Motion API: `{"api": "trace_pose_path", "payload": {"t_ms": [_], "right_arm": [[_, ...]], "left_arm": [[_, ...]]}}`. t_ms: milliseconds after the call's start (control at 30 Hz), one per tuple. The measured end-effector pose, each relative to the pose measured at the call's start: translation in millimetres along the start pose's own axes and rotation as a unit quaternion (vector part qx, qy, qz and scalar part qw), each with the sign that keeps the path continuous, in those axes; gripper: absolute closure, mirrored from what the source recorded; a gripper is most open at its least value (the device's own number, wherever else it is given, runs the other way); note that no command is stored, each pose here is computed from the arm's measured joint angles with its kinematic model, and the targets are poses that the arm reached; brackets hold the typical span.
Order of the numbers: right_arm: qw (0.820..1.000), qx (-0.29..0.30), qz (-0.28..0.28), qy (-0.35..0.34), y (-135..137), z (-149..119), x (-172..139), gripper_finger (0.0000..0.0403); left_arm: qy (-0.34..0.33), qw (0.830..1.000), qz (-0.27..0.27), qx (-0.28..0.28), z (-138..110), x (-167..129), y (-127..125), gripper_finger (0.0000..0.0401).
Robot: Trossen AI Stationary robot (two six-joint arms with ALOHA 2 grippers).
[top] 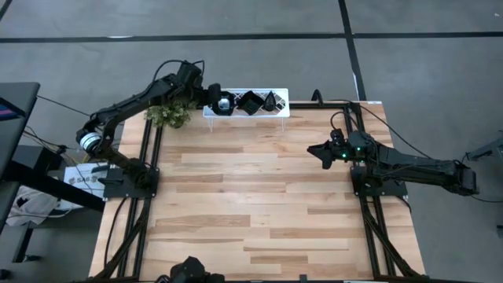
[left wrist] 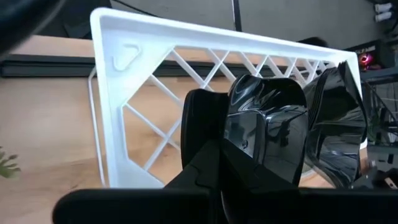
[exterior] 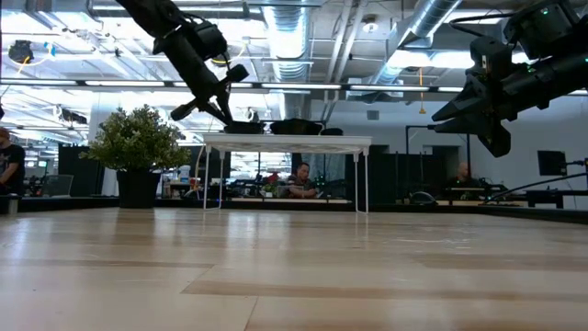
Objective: Pick & Place Mini shaped plates
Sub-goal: Stack the leaf-shaped plate on top of the leaf-shaped plate on the shelf
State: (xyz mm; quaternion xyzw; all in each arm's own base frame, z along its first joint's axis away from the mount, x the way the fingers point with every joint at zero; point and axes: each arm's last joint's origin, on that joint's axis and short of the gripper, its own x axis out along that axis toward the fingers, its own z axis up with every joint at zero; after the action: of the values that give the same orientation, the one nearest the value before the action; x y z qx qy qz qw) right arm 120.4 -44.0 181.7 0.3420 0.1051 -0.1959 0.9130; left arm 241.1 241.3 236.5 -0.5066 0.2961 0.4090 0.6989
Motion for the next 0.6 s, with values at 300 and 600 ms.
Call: {"api": "trace_pose_path", "payload": {"t_ms": [300, 600], "right_arm": [[1.000, 0.000, 0.000, 0.000, 0.0, 0.0, 0.0, 0.0305], [1.000, 0.000, 0.000, 0.000, 0.0, 0.0, 0.0, 0.0305]], "left_arm": [[-0.010, 1.000, 0.010, 0.000, 0.2, -1.7, 0.4, 0.0396], [-0.006, 1.000, 0.023, -0.001, -1.7, -1.6, 1.7, 0.0396]]}}
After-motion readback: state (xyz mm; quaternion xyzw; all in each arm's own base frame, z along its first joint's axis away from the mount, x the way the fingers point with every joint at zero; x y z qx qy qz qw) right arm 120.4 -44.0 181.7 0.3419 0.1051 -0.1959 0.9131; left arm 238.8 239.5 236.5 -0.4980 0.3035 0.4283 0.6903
